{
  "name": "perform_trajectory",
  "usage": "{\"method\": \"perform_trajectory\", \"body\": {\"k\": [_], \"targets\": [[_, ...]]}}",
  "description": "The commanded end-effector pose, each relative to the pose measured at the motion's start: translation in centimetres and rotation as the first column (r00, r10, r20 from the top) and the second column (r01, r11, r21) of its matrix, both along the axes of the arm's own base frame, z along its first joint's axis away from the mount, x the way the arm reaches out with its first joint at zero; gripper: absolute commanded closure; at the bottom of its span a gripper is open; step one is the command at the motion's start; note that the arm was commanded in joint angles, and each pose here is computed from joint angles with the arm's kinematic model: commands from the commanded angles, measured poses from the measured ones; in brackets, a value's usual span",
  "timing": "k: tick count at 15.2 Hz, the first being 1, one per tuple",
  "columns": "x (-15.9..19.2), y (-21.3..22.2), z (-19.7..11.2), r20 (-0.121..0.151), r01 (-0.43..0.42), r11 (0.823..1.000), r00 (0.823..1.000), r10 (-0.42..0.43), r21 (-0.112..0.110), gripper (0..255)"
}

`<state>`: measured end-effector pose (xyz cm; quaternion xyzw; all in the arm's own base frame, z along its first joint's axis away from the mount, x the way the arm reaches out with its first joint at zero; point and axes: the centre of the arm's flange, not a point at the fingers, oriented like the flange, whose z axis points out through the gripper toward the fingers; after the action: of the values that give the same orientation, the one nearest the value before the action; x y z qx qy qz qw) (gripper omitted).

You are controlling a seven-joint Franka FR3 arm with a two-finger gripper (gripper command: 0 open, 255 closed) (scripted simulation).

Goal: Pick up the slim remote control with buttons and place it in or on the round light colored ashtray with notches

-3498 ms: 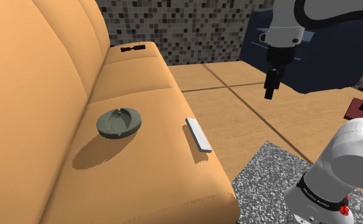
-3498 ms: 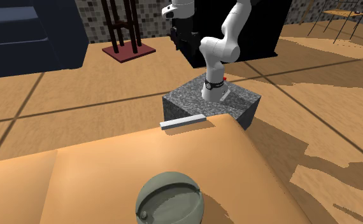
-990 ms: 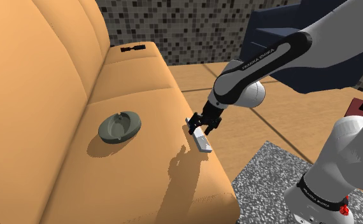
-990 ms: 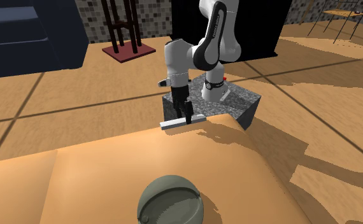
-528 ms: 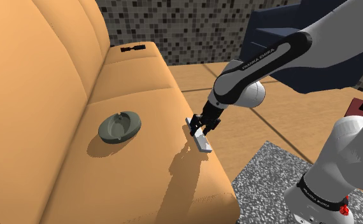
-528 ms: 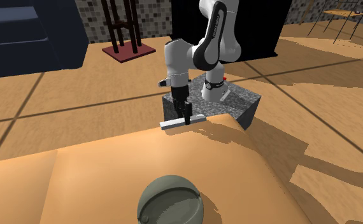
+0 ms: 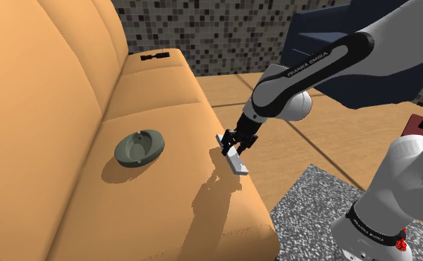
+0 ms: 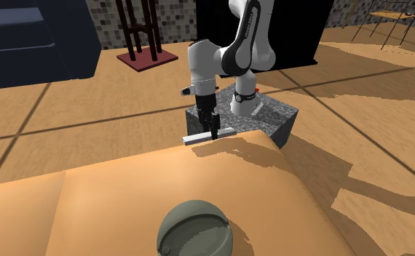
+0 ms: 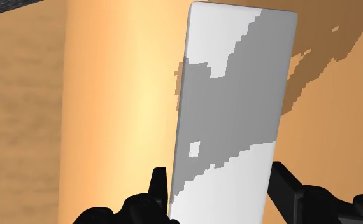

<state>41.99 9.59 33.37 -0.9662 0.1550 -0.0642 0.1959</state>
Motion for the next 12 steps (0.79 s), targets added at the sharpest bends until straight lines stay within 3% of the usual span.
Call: {"method": "perform_trajectory", "body": {"k": [1,12], "targets": [[0.0,0.0,1.0,0.0,0.0,1.0,1.0,0.0,0.0,255],[0.0,0.0,6.8,0.0,0.0,1.0,1.0,0.0,0.0,255]]}}
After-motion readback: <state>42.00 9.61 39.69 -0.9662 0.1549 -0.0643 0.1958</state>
